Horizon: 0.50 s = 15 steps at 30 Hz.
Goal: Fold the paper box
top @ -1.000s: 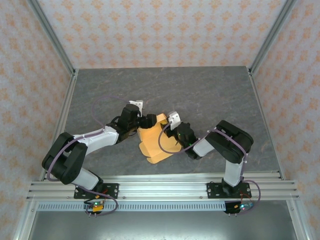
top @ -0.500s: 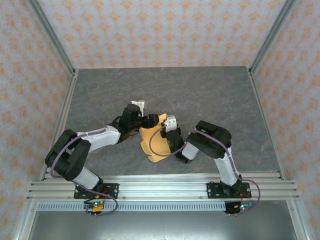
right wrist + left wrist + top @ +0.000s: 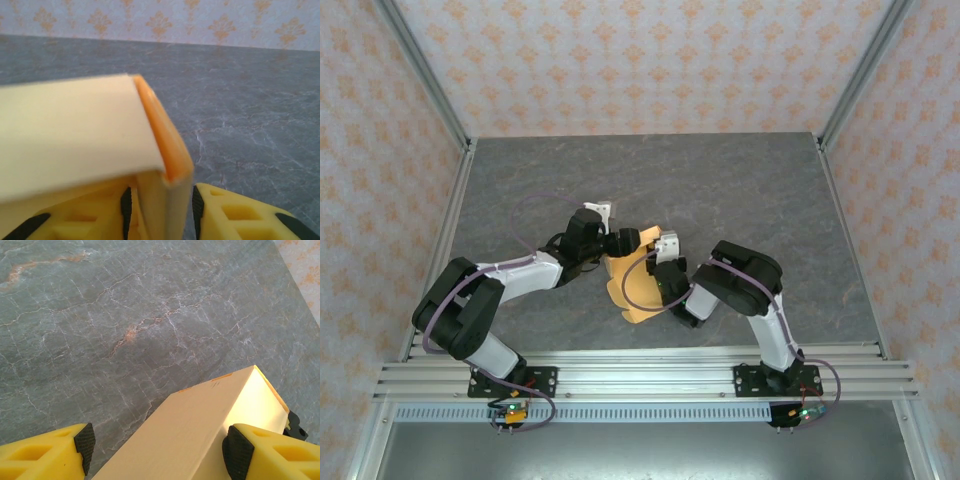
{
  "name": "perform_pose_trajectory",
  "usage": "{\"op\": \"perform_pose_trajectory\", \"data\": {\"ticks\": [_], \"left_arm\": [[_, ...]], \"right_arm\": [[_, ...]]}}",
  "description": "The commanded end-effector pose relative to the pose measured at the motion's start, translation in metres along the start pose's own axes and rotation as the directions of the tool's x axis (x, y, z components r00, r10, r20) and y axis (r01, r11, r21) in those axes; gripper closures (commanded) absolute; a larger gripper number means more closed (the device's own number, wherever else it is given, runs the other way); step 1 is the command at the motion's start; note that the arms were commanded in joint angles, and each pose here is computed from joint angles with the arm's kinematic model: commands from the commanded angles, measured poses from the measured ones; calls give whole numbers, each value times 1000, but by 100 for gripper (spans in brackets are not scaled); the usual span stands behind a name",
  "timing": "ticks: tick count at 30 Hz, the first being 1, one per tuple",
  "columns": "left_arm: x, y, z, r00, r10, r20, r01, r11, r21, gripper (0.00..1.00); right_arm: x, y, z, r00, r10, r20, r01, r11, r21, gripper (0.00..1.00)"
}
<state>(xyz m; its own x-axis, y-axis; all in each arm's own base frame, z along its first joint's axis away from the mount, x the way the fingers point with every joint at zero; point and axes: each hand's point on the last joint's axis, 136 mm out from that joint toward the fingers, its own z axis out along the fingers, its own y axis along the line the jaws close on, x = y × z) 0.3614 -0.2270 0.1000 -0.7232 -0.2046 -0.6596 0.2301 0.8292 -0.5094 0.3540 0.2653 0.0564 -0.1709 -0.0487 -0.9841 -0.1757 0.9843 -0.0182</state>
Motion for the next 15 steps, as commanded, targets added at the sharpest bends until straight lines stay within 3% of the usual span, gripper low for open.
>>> {"op": "perform_pose_trajectory", "data": {"ticks": [1,10,15], "left_arm": [[29,21,1,995,-20,-94,12,996,-85,27],[27,22,2,995,-28,-91,20,995,-93,28],[27,19,3,995,-39,-88,32,996,-80,28]], "right_arm": [[-7,7,-9,1000,-17,-19,15,995,-99,60],[8,6,-1,997,-10,-75,1,993,-122,57],[7,-2,14,997,18,-73,-19,1000,-14,59]]}}
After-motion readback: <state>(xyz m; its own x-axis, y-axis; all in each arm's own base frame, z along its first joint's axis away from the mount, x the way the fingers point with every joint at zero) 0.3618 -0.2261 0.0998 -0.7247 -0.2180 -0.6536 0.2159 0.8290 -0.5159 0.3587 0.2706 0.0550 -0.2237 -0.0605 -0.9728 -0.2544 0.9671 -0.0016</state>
